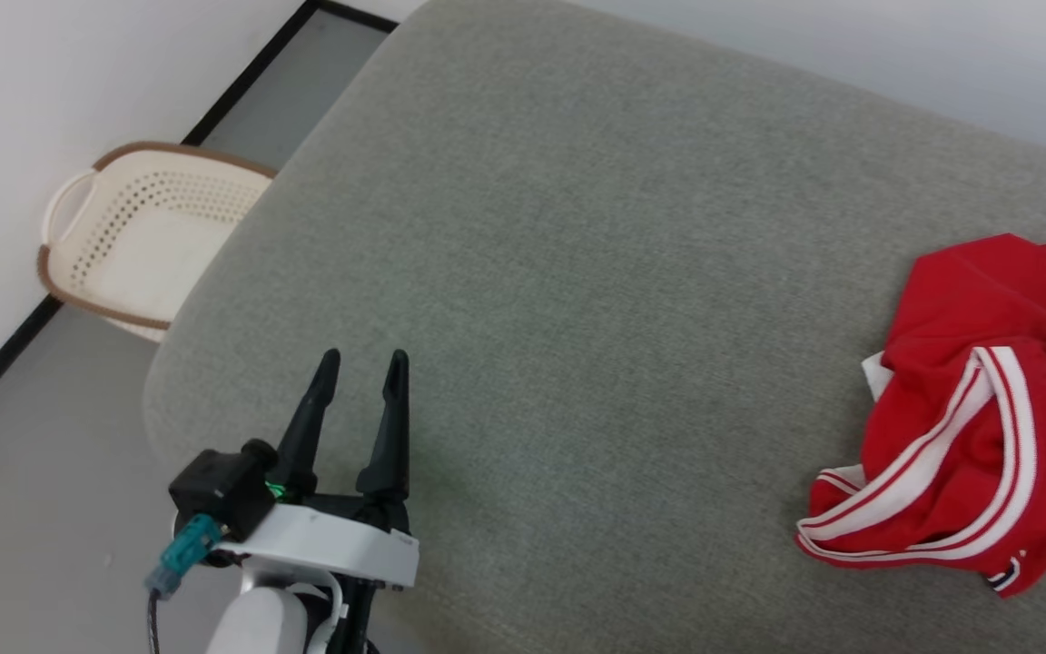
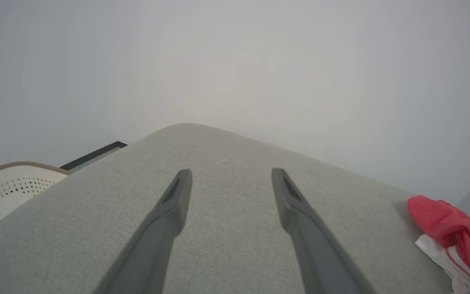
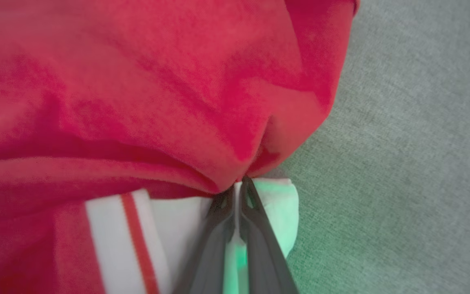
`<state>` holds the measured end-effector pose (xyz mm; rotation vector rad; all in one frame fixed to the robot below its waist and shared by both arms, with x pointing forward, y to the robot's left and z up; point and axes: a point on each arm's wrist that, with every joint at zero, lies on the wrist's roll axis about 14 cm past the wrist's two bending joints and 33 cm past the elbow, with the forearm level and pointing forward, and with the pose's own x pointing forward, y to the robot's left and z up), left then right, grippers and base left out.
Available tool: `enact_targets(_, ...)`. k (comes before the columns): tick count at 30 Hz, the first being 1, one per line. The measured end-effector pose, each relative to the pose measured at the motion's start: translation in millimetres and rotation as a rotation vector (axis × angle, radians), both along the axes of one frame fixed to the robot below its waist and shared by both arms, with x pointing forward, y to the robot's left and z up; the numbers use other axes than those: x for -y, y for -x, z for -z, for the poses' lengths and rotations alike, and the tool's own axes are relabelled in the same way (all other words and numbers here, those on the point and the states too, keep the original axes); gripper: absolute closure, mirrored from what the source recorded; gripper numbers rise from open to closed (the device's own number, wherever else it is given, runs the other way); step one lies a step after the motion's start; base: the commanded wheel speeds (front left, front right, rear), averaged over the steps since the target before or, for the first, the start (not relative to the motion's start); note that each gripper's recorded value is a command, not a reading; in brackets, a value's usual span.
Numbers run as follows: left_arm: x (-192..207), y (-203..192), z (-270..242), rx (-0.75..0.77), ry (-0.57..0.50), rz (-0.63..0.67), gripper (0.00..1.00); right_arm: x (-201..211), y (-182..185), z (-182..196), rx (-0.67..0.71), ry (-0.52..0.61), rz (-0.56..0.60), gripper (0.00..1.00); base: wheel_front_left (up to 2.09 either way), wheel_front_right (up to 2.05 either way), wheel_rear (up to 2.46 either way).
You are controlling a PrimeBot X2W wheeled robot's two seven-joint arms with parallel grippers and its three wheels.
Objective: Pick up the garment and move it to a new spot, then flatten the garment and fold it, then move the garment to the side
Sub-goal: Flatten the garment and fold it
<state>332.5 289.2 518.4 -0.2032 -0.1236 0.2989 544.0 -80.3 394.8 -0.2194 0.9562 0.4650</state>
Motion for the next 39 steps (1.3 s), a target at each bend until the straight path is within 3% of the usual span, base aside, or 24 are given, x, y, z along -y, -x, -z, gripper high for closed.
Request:
enact_targets(10,10.6,-10.4,-5.0,0.025,0.004,0.046,0.00,16.7,-7.1,-43.4,0.091,-0.049,0.050,1.00,0.00,0.00,0.00)
enact_targets(18,19.9,-17.5,-8.6,0.041,0.000,0.086,0.00,66.6,-0.2,-66.0,0.158,-0.039,0.147,1.00,0.00,0.00,0.00)
enact_targets(23,28.6,-21.1,-5.5,0.037,0.007,0.115,0.00,107.6,23.8,-57.8,0.128,-0.028,0.243,1.00,0.00,0.00,0.00)
enact_targets(30,43.4,-34.0,-4.2,0.037,0.010,0.169,0.00,140.3,75.8,-19.1,0.010,-0.018,0.343,1.00,0.00,0.00,0.00)
enact_targets(37,55.9,-48.8,-1.6,0.030,0.006,0.218,0.00,150.8,86.8,0.9,-0.002,-0.023,0.409,1.00,0.00,0.00,0.00)
enact_targets(38,57.4,-49.9,-0.7,0.028,0.006,0.223,0.00,150.9,85.8,1.1,0.003,-0.019,0.408,0.77,0.00,0.00,0.00)
enact_targets(39,58.4,-50.8,0.0,0.025,0.006,0.228,0.00,150.7,84.3,0.8,0.010,-0.016,0.406,0.22,0.00,0.00,0.00)
